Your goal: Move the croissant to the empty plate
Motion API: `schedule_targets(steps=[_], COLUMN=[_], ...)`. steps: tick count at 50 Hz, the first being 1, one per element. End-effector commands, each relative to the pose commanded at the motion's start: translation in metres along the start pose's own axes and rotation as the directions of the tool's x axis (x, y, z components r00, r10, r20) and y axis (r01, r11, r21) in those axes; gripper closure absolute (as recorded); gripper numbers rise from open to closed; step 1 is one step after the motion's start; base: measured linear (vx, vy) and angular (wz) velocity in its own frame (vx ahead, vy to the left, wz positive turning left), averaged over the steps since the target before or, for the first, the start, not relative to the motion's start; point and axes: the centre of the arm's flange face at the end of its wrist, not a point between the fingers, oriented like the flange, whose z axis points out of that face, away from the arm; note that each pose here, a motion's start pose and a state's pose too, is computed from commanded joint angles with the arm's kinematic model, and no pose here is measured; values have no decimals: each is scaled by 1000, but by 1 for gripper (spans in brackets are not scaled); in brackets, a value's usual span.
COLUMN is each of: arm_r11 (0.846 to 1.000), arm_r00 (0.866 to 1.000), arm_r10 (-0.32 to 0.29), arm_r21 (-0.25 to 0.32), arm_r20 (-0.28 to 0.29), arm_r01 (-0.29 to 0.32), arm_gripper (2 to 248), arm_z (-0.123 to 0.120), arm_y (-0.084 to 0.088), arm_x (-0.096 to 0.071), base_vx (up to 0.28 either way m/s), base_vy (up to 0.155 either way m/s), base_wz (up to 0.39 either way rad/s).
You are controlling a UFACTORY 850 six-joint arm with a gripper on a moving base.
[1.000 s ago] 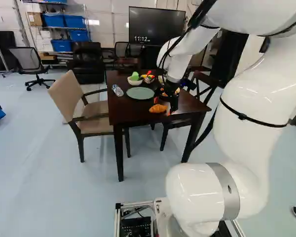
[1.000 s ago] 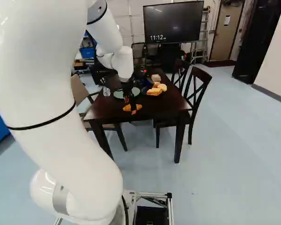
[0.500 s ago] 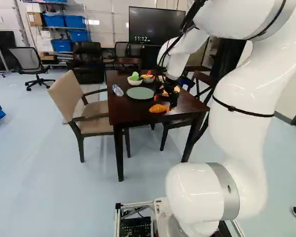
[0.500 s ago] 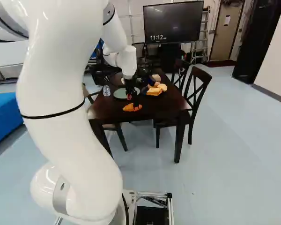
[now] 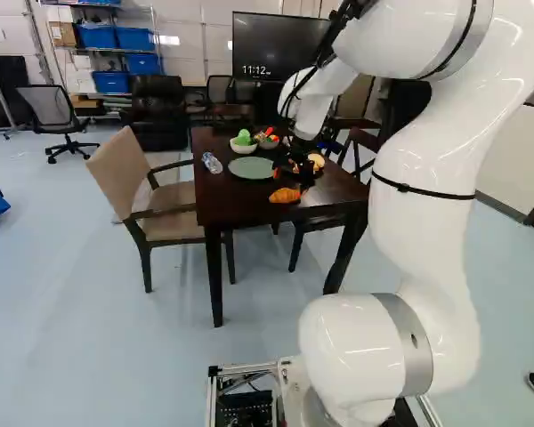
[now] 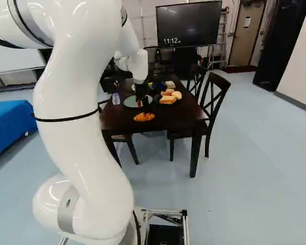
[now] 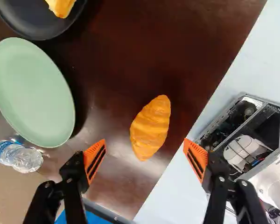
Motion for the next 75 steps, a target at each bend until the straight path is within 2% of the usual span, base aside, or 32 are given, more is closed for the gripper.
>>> schedule_targets(steps=[7, 21, 35, 50, 75], arm_r11=[1000, 1000, 1000, 999, 999], arm_r00=[1000, 1000, 1000, 999, 999], arm_r10=[-7, -11, -11, -7, -7], arm_r21=[-18, -13, -14, -39, -40], arm_r20=[19, 16, 17, 34, 34], arm_r01=[8, 12, 11, 8, 8], arm_gripper=[26, 26, 26, 26, 26], arm_z=[1, 3, 4, 23, 24], arm_y=[-5, -13, -13, -15, -15], arm_x=[-2, 1, 2, 6, 6], base_vx=[0, 0, 0, 0, 0], base_vy=[0, 0, 0, 0, 0], base_wz=[0, 0, 0, 0, 0])
